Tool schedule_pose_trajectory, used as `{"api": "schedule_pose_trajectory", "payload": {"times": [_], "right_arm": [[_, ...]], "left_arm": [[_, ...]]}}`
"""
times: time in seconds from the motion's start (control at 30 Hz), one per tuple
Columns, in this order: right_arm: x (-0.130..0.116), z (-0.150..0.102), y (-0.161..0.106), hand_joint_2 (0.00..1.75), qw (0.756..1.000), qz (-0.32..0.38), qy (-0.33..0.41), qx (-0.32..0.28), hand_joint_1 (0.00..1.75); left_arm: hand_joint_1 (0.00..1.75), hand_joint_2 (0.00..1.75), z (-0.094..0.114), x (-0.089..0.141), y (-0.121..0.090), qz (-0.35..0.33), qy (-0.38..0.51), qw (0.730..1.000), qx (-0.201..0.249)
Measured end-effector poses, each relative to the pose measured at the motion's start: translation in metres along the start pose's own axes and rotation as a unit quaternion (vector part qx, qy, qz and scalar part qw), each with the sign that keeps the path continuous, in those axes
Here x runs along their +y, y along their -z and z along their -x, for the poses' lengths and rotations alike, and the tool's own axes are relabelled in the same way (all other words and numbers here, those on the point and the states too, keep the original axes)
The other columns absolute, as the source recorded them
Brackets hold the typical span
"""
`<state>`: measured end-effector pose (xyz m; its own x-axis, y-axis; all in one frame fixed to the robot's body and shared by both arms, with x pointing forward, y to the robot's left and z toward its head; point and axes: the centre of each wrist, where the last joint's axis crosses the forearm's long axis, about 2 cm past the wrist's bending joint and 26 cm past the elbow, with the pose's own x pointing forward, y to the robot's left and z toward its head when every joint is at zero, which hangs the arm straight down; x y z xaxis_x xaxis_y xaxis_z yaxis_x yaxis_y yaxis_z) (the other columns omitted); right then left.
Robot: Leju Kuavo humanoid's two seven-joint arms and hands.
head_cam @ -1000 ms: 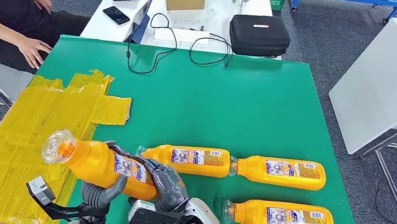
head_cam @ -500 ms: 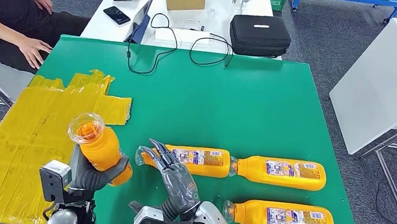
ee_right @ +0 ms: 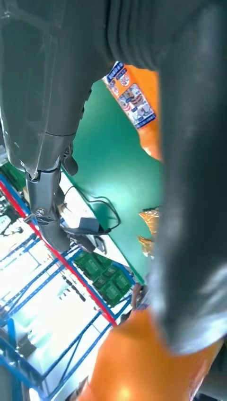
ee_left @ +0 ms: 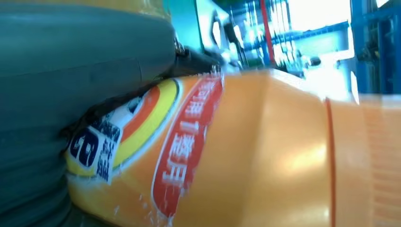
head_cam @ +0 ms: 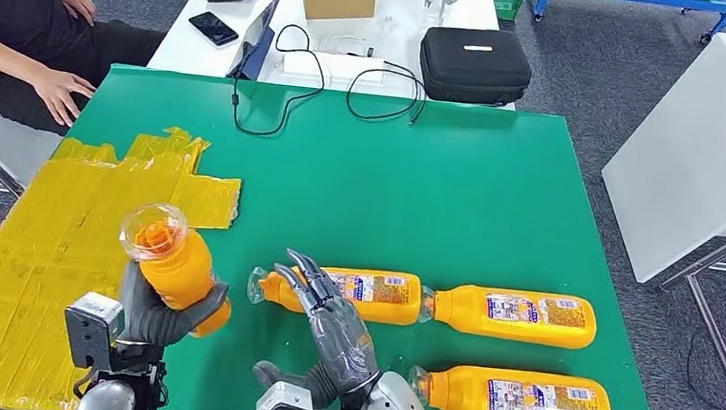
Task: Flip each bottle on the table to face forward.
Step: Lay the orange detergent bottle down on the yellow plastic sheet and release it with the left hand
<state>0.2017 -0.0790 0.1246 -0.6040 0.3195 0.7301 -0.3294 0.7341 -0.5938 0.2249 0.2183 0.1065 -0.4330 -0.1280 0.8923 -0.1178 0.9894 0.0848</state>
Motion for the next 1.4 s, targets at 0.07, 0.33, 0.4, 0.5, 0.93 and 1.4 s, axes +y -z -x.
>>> {"api": "schedule_pose_trajectory", "payload": {"times": [0.07,0.33,0.4,0.5,0.93,1.4], "right_arm": [[-0.003,-0.001,0.0,0.0,1.0,0.013,0.001,-0.003,0.0],[-0.015,0.003,-0.003,0.0,0.999,0.034,0.015,-0.006,0.0],[-0.016,0.003,-0.003,0.0,0.999,0.034,0.015,-0.005,0.0],[-0.016,0.004,-0.003,0.0,0.999,0.034,0.014,-0.004,0.0],[-0.031,0.017,0.001,0.0,0.999,0.034,0.013,-0.012,0.0],[-0.035,0.025,0.0,0.0,1.0,0.019,0.016,-0.018,0.0]], "left_arm": [[1.75,1.75,-0.001,0.011,0.007,-0.046,0.151,0.987,-0.012],[1.75,1.75,0.003,0.056,0.03,-0.119,0.37,0.919,-0.065],[1.75,1.75,0.003,0.057,0.03,-0.117,0.386,0.913,-0.069],[1.75,1.75,0.003,0.055,0.03,-0.11,0.412,0.902,-0.066],[1.75,1.75,0.056,0.083,0.023,0.02,0.637,0.77,-0.018],[1.75,1.75,0.097,0.102,0.005,0.083,0.669,0.735,0.065]]}}
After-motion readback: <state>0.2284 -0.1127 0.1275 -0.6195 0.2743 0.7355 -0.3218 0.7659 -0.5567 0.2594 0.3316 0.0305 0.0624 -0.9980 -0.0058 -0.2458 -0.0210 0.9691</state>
